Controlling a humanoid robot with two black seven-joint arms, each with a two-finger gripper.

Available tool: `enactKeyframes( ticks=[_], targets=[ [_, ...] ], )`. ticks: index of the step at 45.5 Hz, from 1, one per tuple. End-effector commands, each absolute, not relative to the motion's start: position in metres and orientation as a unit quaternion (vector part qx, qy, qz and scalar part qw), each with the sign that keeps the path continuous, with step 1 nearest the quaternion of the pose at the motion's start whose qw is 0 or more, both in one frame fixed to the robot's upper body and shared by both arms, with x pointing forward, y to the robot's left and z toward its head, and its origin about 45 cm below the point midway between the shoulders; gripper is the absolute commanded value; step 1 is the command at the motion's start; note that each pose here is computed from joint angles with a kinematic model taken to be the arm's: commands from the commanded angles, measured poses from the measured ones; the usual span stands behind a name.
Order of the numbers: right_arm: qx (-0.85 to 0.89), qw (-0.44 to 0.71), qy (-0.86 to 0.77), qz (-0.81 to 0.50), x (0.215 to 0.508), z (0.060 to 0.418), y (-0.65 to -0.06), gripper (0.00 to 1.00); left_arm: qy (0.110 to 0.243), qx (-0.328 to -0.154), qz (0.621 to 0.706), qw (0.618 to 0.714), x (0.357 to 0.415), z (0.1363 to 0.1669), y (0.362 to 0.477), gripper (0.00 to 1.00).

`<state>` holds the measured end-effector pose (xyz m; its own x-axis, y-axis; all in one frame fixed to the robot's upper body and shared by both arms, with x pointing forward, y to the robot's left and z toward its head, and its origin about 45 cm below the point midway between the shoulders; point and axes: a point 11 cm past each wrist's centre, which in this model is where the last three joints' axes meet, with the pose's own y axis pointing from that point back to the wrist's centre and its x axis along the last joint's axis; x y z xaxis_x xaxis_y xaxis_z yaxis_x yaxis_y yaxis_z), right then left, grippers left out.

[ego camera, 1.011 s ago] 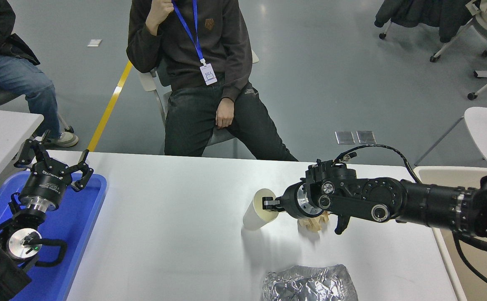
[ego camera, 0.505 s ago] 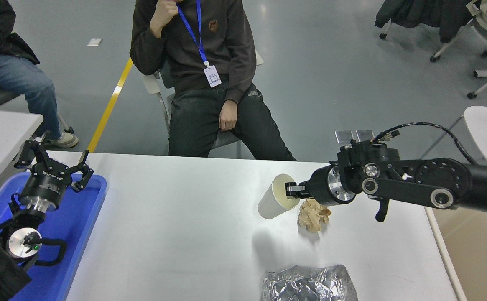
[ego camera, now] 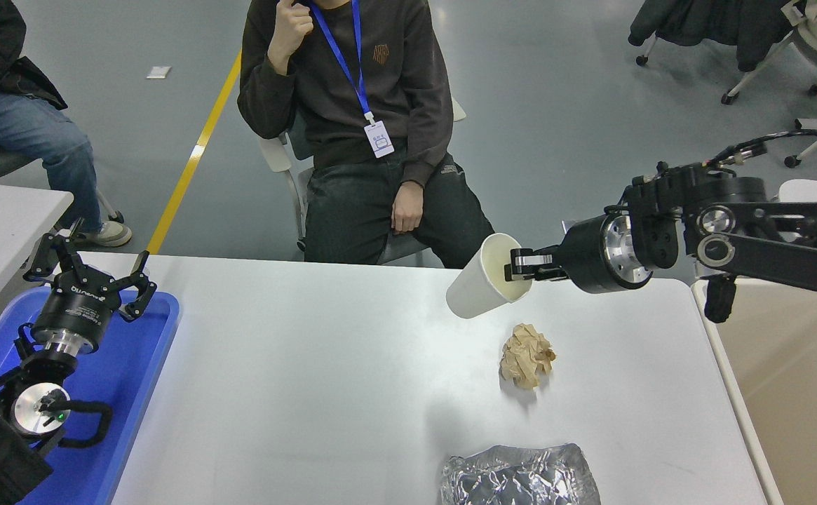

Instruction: Clean the table surface

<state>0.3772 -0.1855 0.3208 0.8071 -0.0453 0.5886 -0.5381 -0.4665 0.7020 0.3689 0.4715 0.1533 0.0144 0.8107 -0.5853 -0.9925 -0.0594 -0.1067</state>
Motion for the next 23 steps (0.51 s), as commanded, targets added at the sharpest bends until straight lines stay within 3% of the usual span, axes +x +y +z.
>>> enactKeyframes(
  ticks=[1,23],
  targets=[
    [0.804,0.491,-0.219,0.255,0.380,0.343,-0.223,0.00,0.175,-0.260,0.6797,0.6632,0.3690,0.1533,0.471,1.00],
    [0.785,0.487,-0.329,0.196,0.365,0.343,-0.345,0.00,0.175,-0.260,0.6797,0.6632,0.3690,0.1533,0.471,1.00]
  ],
)
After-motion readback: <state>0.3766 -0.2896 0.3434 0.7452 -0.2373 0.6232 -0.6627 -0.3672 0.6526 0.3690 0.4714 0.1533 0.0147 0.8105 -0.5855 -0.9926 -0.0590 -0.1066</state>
